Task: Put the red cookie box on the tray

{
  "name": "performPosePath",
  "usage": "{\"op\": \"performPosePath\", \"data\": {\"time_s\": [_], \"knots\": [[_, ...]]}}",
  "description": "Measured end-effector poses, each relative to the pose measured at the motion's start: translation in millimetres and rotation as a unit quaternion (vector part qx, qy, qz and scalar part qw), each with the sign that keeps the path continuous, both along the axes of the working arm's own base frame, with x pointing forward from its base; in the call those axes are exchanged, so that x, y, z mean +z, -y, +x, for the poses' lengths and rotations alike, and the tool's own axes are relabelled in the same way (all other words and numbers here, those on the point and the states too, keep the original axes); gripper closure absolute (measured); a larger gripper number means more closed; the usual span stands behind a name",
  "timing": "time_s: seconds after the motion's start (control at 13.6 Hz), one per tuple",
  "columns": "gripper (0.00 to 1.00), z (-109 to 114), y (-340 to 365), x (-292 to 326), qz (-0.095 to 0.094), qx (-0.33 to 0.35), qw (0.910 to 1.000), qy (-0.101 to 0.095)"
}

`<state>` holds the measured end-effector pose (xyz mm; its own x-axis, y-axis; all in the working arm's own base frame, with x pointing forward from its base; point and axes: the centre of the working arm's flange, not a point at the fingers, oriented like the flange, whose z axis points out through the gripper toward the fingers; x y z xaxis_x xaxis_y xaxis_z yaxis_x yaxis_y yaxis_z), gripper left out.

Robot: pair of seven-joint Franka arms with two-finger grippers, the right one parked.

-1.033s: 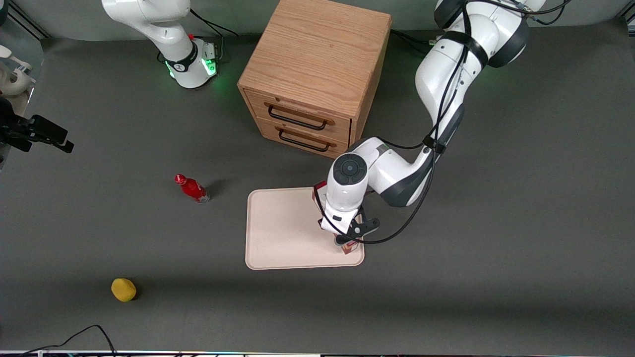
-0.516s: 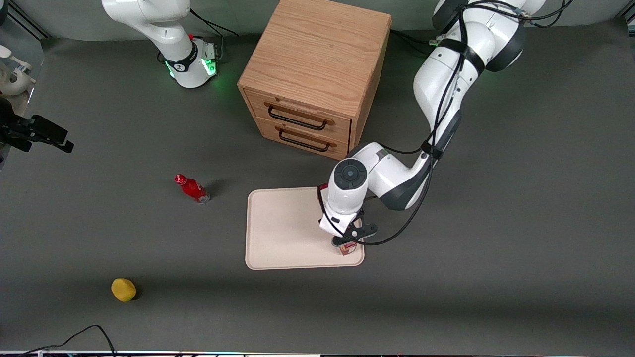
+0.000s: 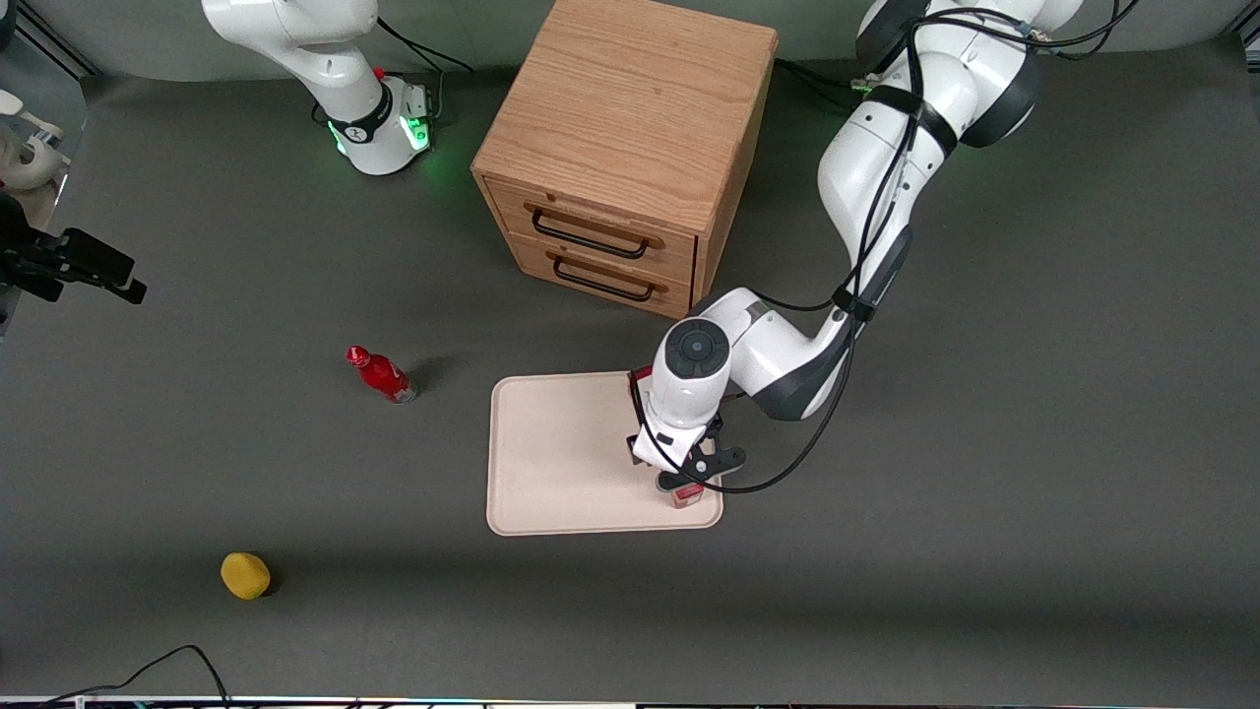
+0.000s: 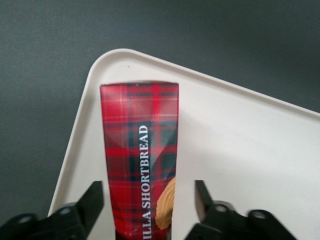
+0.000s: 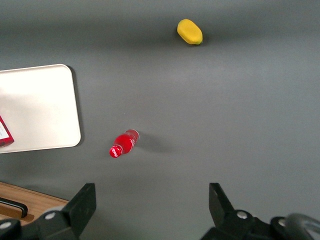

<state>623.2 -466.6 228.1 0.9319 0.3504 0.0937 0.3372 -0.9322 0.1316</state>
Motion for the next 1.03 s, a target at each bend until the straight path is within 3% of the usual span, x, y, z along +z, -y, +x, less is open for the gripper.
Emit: {"op": "performPosePath", "data": {"time_s": [0.07,0.3,0.59,0.81,1.03], "knots": [[0.01,2,-2,4,0.003,0.002,1.0000,-0.001],[0.00,14,-22,34,0.025,0.005,0.9993,-0.029],[0.00,29,-84,123,0.032,-0.044,0.9923,-0.111],[0.00,10,-131,219,0.041,-0.128,0.9781,-0.158],[0.00,-14,-208,302,0.052,-0.184,0.9675,-0.166]]}}
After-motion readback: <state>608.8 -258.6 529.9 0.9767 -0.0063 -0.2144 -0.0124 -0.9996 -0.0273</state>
